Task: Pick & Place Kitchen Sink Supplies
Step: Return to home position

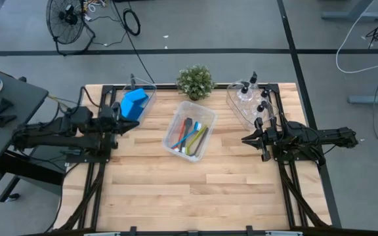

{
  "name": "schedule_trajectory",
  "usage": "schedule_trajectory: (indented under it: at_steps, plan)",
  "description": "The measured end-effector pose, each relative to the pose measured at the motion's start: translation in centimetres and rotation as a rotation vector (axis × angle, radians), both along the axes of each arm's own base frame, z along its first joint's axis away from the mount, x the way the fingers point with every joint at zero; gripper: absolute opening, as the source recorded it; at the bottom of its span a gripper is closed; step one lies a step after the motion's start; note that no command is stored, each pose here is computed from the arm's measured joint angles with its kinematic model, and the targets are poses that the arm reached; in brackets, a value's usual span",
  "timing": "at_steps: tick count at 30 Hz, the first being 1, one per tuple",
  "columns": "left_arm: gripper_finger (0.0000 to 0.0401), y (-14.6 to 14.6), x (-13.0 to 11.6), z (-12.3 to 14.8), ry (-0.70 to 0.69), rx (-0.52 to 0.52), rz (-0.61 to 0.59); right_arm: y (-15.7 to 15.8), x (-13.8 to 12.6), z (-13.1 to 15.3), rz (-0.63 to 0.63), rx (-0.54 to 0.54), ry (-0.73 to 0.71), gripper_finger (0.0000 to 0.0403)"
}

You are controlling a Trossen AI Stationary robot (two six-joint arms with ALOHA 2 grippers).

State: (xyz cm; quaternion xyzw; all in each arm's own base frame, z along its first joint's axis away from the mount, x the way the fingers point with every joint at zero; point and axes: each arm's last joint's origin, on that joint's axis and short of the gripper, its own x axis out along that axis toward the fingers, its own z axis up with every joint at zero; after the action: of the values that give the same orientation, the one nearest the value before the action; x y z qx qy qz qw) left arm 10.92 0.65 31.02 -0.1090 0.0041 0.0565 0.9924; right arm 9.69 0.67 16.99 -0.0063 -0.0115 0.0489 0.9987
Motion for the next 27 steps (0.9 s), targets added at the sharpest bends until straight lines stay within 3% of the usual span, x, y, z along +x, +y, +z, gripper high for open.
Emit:
schedule_trajectory:
  at_steps: [7,15,27]
  plan:
    - [0.0016,-0.1,-0.8,-3.7,-0.078,0.006,-0.024,0.0,0.0,0.0,0.000,0.000,0.000,0.0043]
    - [0.0016,-0.1,-1.5,-6.0,-0.290,0.027,-0.022,0.0,0.0,0.0,0.000,-0.002,0.000,0.0043]
    - [0.0016,-0.2,-2.2,-9.0,-0.384,0.074,-0.023,0.0,0.0,0.0,0.000,-0.001,0.000,0.0043]
